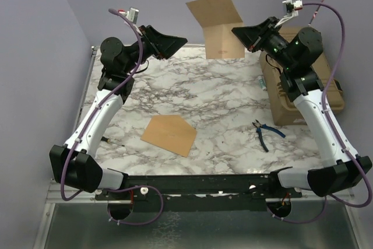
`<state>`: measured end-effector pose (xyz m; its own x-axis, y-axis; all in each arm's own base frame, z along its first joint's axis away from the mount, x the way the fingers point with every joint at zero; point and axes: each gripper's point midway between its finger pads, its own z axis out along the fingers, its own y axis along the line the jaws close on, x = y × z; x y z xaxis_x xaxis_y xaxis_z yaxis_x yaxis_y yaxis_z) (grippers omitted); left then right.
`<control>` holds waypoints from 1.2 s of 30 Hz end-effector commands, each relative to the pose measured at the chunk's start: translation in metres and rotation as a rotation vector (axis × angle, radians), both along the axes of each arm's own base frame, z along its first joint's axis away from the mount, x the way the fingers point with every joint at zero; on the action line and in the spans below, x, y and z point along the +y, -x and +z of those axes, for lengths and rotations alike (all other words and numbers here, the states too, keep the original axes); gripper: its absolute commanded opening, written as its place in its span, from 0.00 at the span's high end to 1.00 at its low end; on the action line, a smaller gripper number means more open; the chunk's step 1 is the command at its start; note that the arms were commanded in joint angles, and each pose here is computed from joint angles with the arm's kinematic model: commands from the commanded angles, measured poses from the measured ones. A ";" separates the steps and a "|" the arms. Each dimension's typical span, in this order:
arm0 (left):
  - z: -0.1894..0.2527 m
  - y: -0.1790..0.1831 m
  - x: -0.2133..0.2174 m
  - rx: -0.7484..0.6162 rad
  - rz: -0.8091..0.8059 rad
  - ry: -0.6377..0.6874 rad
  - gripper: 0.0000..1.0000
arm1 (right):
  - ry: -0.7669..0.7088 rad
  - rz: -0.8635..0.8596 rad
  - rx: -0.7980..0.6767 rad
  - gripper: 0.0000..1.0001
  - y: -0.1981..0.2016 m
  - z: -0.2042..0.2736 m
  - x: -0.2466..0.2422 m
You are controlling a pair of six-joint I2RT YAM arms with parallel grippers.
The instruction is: Place the letter into the envelope and seal it
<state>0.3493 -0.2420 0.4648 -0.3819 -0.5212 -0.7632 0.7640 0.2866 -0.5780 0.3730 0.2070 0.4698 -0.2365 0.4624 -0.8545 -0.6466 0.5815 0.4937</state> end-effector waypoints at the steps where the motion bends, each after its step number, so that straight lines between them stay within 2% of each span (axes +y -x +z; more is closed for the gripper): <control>1: -0.021 -0.038 0.023 0.117 0.231 -0.065 0.13 | 0.085 0.032 -0.270 1.00 0.022 0.029 -0.001; 3: -0.028 -0.050 0.026 0.182 0.262 -0.073 0.13 | 0.149 0.102 -0.358 1.00 0.040 0.029 0.005; 6: -0.027 -0.054 0.017 0.221 0.202 -0.059 0.11 | 0.204 0.166 -0.424 1.00 0.056 0.022 0.010; 12: -0.014 -0.042 -0.001 0.141 0.049 -0.034 0.01 | 0.279 0.233 -0.401 1.00 0.059 0.004 0.015; 14: -0.013 -0.037 -0.004 0.111 0.011 -0.031 0.01 | 0.283 0.247 -0.386 1.00 0.058 0.000 0.017; 18: 0.000 -0.010 -0.014 0.019 -0.134 0.012 0.01 | 0.235 0.252 -0.321 1.00 0.051 0.003 0.020; 22: 0.005 0.017 -0.023 -0.090 -0.228 0.000 0.01 | 0.116 0.342 -0.241 1.00 0.056 0.016 0.030; 28: -0.004 0.025 -0.028 -0.091 -0.254 -0.018 0.01 | -0.054 0.476 -0.168 1.00 0.077 0.038 0.039; 36: 0.006 0.045 -0.029 -0.165 -0.305 -0.049 0.01 | -0.146 0.553 -0.099 1.00 0.089 0.052 0.041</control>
<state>0.3355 -0.2736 0.4471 -0.4746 -0.3942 -0.7870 0.8278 0.1040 -0.5513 0.3003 0.2452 0.5055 -0.3340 0.4021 -0.8525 -0.8852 0.1769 0.4303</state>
